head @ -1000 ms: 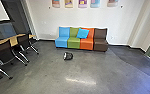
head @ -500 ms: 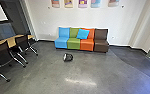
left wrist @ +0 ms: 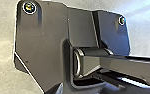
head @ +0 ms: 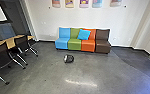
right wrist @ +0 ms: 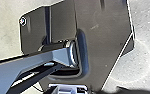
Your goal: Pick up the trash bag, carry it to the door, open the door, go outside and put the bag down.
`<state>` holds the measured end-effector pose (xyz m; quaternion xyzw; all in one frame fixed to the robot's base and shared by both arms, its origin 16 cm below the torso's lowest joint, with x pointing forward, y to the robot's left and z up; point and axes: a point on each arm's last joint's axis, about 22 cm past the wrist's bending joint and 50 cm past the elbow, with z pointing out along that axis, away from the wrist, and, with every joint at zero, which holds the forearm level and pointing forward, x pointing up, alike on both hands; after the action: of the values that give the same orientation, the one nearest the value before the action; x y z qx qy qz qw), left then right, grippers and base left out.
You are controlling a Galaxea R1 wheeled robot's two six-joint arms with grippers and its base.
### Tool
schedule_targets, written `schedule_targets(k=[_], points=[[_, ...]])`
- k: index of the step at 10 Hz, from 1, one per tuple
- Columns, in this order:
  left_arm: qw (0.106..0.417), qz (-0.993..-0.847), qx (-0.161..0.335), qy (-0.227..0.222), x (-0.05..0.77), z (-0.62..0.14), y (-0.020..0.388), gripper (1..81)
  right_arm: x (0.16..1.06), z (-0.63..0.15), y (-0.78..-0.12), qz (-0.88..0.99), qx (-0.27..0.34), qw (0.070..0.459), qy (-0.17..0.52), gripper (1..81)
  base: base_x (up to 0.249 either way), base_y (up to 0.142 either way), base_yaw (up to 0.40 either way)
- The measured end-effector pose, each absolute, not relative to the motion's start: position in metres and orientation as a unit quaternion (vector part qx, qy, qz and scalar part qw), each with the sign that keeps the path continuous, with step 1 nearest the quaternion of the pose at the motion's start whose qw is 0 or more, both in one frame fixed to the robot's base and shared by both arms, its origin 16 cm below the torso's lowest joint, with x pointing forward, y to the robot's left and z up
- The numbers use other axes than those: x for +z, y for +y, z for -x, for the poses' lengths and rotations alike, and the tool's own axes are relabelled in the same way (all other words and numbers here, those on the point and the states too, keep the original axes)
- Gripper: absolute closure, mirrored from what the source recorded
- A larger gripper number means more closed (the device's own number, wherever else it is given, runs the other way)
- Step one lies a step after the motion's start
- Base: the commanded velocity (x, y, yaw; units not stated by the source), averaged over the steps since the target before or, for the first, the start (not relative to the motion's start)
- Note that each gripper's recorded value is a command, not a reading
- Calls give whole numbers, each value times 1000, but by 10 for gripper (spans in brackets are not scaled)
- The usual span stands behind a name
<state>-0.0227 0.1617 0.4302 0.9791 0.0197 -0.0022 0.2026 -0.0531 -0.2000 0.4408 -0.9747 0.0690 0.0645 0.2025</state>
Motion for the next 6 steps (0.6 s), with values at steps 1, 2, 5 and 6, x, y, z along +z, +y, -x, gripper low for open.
schedule_targets(k=[1,2,5,6], points=[[202,-979,-2,20,430,23,162,10,441,53,-199,975,64,203,69,10,145,74,0],[202,-979,-2,20,430,23,162,10,441,53,-200,975,64,203,69,10,145,74,0],[202,-979,-2,20,430,23,162,10,441,53,-200,975,65,203,69,10,144,74,0],[202,-979,-2,20,430,23,162,10,441,53,-200,975,65,202,69,10,143,74,0]])
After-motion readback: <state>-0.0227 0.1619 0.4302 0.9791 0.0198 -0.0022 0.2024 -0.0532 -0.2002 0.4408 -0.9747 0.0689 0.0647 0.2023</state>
